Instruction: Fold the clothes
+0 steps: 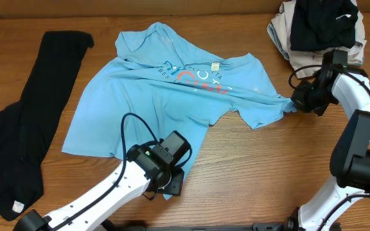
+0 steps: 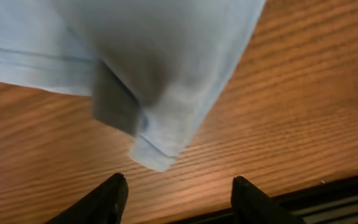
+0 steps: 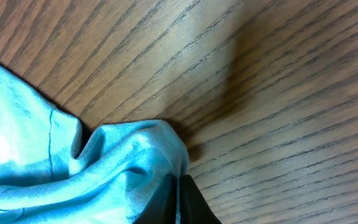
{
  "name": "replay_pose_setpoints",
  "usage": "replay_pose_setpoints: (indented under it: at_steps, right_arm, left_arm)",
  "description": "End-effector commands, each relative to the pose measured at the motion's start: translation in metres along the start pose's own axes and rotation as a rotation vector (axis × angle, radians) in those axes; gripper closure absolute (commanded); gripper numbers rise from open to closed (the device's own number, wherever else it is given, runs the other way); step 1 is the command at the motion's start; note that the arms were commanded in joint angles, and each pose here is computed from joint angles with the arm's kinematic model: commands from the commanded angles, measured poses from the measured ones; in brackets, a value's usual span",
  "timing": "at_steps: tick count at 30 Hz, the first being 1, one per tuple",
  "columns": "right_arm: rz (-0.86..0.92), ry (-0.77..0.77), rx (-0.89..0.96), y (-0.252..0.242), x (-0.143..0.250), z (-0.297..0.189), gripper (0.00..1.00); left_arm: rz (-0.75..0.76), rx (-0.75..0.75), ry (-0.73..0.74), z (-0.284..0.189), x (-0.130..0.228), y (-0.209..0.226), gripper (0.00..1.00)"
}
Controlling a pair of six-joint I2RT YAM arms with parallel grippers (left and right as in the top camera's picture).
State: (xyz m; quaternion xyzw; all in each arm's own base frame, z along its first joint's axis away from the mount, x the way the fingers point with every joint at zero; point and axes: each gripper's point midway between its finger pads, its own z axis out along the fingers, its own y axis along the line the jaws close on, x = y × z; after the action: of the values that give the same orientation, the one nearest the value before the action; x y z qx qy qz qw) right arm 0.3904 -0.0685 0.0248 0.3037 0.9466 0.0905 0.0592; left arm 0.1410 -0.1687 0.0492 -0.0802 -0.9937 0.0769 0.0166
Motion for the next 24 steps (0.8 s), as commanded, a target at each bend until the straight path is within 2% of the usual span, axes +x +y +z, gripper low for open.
replay_pose_setpoints:
  at_steps: [1, 9, 24]
  right_arm:
    - [-0.009, -0.029, -0.018, 0.004, -0.004, -0.013, 0.95]
    - [-0.009, -0.029, -0.018, 0.004, -0.004, -0.013, 0.95]
    - [-0.009, -0.028, -0.017, 0.004, -0.004, -0.013, 0.95]
  left_arm:
    - [-0.052, -0.026, 0.050, 0.015, 0.020, 0.002, 0.44]
    - [-0.083, -0.053, 0.038, 0.039, 0.029, 0.016, 0.44]
    - [-0.097, -0.115, -0.041, 0.065, 0.009, 0.027, 0.42]
